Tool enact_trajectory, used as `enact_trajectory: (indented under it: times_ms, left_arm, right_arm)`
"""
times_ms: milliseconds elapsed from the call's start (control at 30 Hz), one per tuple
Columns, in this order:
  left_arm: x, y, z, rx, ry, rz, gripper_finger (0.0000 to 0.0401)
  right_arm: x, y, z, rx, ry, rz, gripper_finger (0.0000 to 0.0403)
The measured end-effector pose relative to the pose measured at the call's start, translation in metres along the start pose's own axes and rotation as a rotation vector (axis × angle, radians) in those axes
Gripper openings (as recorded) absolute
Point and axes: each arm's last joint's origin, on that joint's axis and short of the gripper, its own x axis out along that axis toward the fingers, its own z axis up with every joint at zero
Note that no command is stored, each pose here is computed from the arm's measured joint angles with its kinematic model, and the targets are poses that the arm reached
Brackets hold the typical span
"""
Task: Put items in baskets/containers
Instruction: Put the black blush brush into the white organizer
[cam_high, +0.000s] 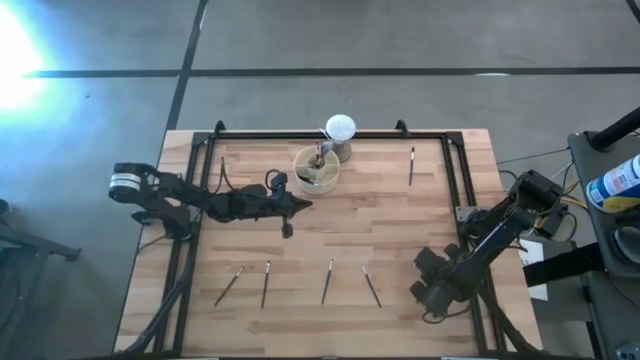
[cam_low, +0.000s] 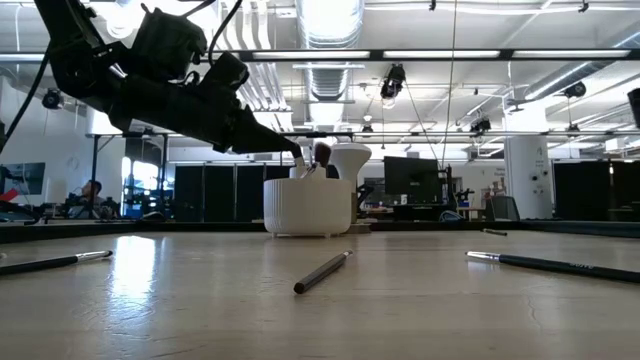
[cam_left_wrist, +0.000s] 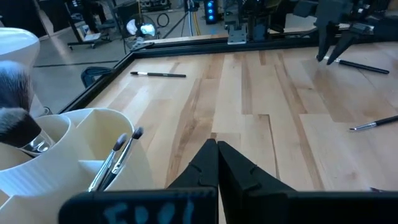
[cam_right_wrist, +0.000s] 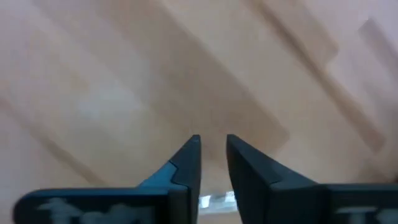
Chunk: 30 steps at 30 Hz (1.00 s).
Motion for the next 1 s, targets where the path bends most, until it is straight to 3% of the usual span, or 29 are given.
enact_trajectory:
  times_ms: [167, 300, 700, 1000]
  left_arm:
    - [0.0, 0.0, 0.0, 0.0, 0.0, 0.0, 0.0]
    - [0.0, 0.0, 0.0, -0.002, -0.001, -0.001, 0.0]
    - [0.0, 0.0, -0.001, -0.005, 0.009, -0.002, 0.0]
    - [0.0, 0.0, -0.001, -0.007, 0.009, -0.002, 0.0]
  right_arm:
    - [-0.009, -0.006, -0.003, -0.011, 0.166, 0.006, 0.0121]
    - [-0.013, -0.008, -0.005, -0.033, 0.268, 0.006, 0.013]
    - [0.011, -0.007, -0.01, -0.107, 0.24, -0.093, 0.0015]
    - [0.009, -0.007, -0.005, -0.148, 0.066, -0.08, 0.0009]
